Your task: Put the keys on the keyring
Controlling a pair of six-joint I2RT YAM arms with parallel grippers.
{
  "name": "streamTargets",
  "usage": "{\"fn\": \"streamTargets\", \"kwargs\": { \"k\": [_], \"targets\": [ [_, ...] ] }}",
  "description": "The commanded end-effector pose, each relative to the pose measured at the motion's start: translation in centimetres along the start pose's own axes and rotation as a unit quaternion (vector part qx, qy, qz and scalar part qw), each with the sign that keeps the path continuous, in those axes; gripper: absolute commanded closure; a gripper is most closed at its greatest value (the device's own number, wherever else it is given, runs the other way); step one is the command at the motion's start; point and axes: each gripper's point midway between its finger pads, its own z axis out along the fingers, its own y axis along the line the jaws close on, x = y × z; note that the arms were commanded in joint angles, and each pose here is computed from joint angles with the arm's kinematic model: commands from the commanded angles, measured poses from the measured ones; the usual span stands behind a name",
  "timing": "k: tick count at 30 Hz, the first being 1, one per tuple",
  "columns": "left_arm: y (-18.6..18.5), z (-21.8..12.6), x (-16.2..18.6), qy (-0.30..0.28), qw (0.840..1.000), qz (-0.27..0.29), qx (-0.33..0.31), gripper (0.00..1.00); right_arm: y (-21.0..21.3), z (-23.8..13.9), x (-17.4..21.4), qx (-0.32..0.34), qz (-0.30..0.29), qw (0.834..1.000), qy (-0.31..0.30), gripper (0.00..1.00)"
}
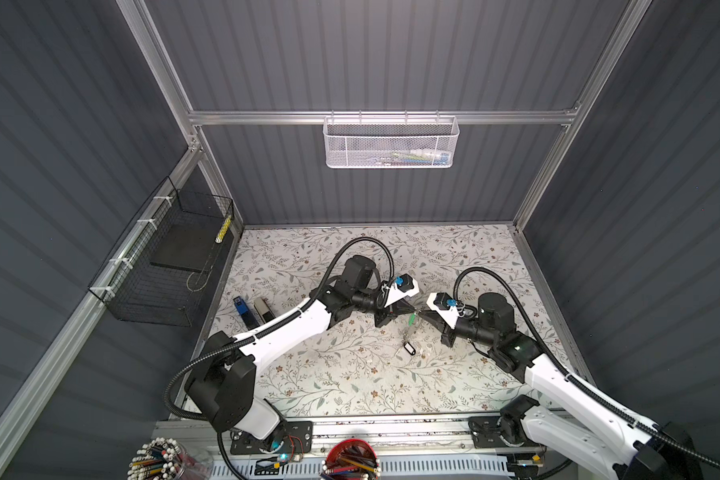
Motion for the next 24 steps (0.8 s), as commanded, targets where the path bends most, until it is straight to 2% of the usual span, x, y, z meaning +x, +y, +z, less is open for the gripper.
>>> {"fn": "streamTargets", "kwargs": {
  "k": [1, 14, 24],
  "targets": [
    [-0.3, 0.5, -0.4, 0.005, 1.000, -0.007, 0.011, 1.00, -0.3, 0.0, -0.7, 0.007, -0.005, 1.000, -0.012, 1.00],
    [2.2, 0.8, 0.6, 0.049, 0.996, -0.035, -0.072, 1.00, -0.5, 0.2, -0.6, 0.014, 0.009, 1.000, -0.010, 1.00],
    [3.5, 0.6, -0.3, 0.021, 0.990, -0.061, -0.122, 1.00, -0.8, 0.8, -0.6, 0.025, 0.029, 0.999, -0.005, 1.00]
  ]
}}
